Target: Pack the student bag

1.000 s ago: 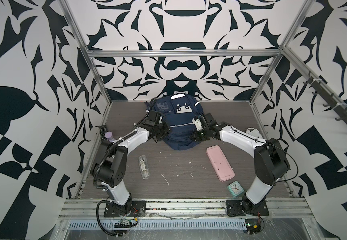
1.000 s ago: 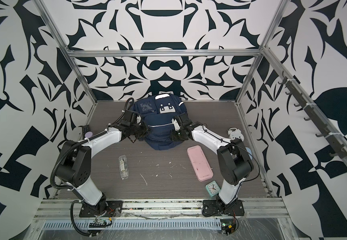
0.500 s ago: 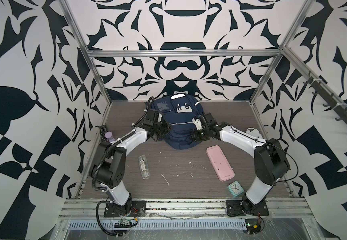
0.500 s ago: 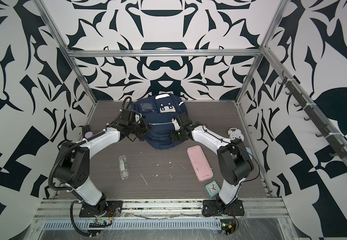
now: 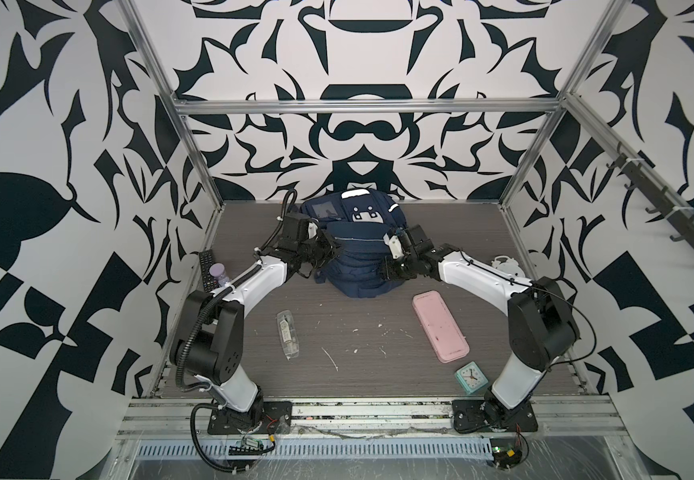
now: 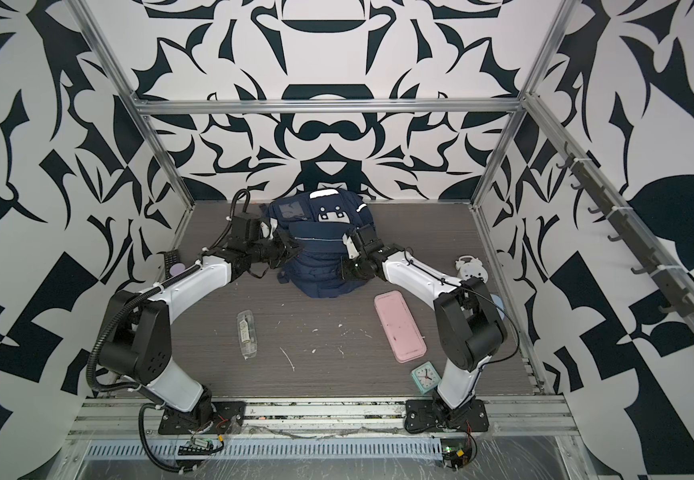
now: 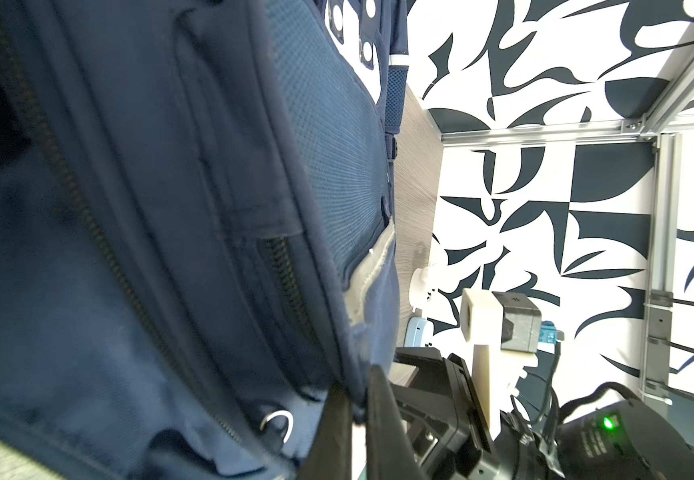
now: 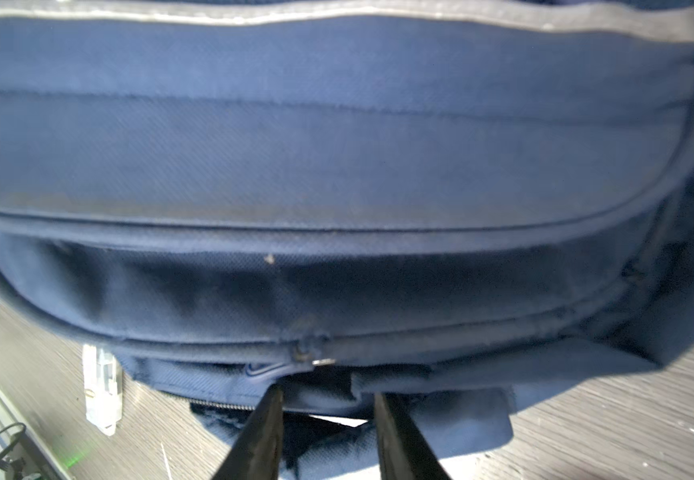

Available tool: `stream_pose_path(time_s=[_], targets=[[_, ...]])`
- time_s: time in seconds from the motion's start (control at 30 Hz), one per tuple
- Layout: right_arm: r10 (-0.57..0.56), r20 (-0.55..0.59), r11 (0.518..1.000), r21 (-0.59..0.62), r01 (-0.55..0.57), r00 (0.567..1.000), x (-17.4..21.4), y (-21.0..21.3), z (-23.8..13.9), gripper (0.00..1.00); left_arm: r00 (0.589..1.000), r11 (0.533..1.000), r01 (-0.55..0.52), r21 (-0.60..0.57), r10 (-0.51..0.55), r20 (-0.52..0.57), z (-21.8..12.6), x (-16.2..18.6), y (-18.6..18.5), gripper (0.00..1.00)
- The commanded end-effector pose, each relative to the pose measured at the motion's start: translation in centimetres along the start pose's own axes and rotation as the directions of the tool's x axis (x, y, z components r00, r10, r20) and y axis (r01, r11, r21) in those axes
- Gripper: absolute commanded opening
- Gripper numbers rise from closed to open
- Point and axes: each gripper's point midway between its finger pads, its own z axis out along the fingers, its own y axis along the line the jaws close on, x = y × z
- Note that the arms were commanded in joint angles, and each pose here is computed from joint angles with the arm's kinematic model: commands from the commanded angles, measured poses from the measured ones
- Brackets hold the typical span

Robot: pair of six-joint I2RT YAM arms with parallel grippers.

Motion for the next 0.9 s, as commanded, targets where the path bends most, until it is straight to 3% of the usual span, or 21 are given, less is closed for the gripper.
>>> stream_pose_path(time_s=[0.0, 0.2, 0.67, 0.87], targets=[[-0.009, 0.135, 0.999, -0.043, 0.015, 0.991, -3.2, 2.1, -3.5, 0.36, 0.997, 0.987, -0.073, 0.141, 0.07, 0.023, -1.5, -0.4, -4.1, 0.0], [0.016, 0.179, 0.997, -0.074, -0.003, 0.984, -3.7, 2.9, -4.9, 0.38, 0.998, 0.984, -0.07, 0.163, 0.069, 0.015, -1.4, -0.5, -4.8, 0.0], [0.059, 0.129, 0.994, -0.099, -0.046, 0.99, -3.5, 2.7, -2.1, 0.46, 0.997, 0.977, -0.07, 0.2, 0.067, 0.022, -1.6, -1.1, -6.4, 0.0], [0.076, 0.113, 0.993, -0.101, -0.065, 0.991, -3.1, 2.3, -0.9, 0.44, 0.998, 0.977, -0.064, 0.205, 0.062, 0.018, -1.5, -1.2, -6.5, 0.0]])
